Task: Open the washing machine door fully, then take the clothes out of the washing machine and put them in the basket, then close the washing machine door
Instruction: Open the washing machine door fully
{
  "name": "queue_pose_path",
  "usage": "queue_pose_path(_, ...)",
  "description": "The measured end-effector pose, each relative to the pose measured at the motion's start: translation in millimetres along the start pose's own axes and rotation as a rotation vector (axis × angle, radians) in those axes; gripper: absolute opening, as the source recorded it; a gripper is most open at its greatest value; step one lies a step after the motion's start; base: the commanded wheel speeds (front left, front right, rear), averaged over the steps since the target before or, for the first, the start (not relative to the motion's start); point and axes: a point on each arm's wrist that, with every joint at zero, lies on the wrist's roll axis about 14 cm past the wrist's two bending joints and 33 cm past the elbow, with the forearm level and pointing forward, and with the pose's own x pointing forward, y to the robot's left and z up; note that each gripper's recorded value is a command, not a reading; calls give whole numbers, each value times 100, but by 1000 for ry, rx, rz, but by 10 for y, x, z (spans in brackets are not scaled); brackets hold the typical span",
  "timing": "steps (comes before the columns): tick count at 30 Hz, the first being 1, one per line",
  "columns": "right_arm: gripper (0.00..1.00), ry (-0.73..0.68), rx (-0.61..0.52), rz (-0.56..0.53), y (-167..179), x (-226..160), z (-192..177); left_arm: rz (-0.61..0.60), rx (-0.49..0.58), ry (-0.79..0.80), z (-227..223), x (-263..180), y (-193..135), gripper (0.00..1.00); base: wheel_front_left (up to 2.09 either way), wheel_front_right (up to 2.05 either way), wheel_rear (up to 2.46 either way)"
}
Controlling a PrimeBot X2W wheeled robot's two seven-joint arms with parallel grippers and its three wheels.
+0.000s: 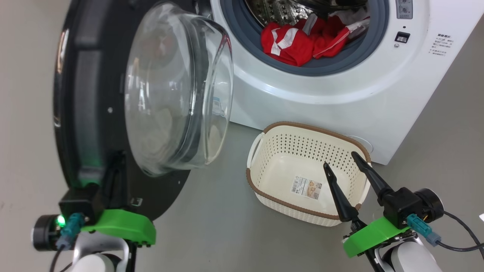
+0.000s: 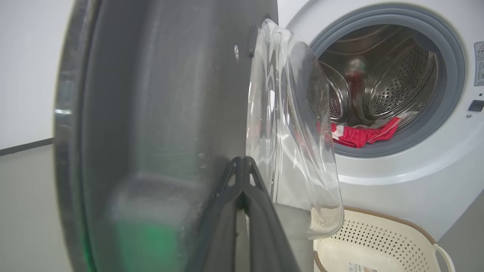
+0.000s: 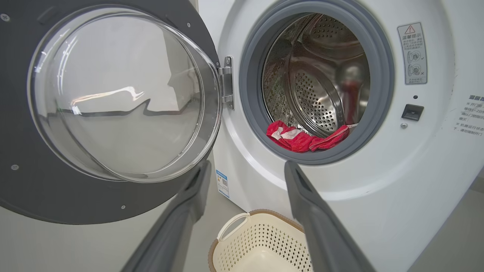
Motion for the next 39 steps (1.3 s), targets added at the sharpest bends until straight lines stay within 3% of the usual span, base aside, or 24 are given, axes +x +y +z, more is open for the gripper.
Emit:
queue_pose_path(17, 100, 45, 9, -1, -59, 7, -205, 241, -5, -101, 62, 76, 632, 0, 0, 0, 0)
queue_pose_path(39, 100, 110, -6, 59, -18, 7, -460, 388, -85, -26, -172, 490, 1106, 0, 0, 0, 0)
